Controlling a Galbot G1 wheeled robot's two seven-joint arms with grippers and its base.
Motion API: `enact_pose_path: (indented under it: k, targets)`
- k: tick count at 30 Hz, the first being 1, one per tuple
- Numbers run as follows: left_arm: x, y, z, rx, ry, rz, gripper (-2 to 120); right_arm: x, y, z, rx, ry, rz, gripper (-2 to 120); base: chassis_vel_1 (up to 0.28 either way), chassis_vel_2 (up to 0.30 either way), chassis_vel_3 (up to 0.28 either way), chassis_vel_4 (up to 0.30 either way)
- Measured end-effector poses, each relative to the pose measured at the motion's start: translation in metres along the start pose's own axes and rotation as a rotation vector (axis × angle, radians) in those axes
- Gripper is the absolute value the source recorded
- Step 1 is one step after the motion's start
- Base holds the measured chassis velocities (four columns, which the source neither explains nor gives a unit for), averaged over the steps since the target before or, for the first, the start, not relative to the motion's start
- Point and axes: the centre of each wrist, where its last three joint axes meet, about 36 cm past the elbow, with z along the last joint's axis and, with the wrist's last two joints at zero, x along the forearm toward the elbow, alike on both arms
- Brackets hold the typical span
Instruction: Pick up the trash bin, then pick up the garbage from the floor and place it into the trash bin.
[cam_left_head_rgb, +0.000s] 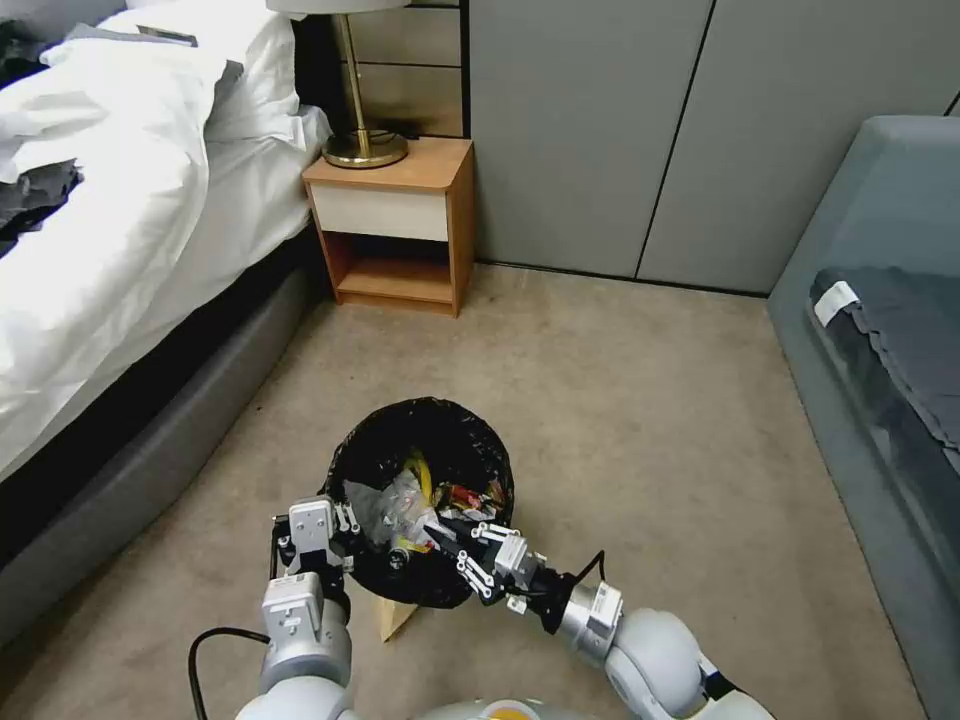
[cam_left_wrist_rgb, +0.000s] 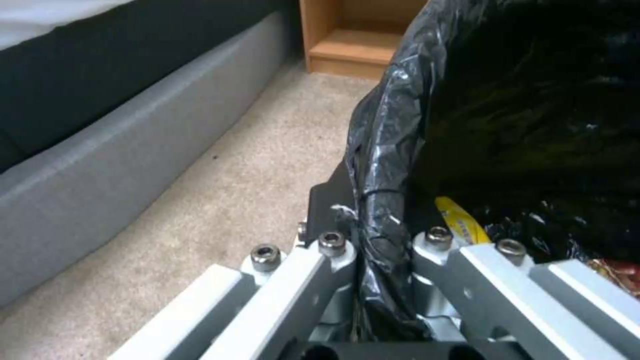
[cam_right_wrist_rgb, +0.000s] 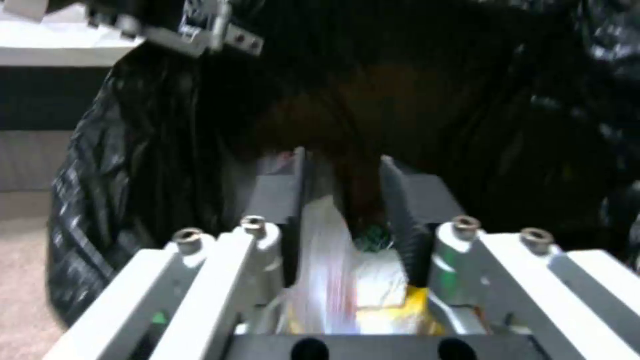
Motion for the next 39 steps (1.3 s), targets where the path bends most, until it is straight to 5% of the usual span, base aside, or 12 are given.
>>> enact_pose_path:
  k: [14,19,27,32,39]
  targets:
    - [0.002,-0.002,0.003,-0.001,0.003,0.001,3,-0.014,-0.009,-0.026,0.026,-0.057,0.024,80,0.0,0.0,0.0,0.0]
    - [0.0,0.0,0.004,-0.004,0.003,-0.006,3,-0.018,-0.008,-0.062,0.062,-0.15,0.07,98,0.0,0.0,0.0,0.0]
    - [-0.006,0.004,0.009,-0.008,0.008,-0.017,3,-0.006,0.014,-0.136,0.145,-0.319,0.399,100,0.0,0.0,0.0,0.0]
    - [-0.006,0.006,0.008,-0.001,0.009,-0.02,3,0.015,0.023,-0.131,0.152,-0.294,0.597,100,0.0,0.0,0.0,0.0]
    - [-0.003,0.006,0.006,0.013,0.002,-0.024,3,0.03,0.02,-0.109,0.163,-0.257,0.65,100,0.0,0.0,0.0,0.0]
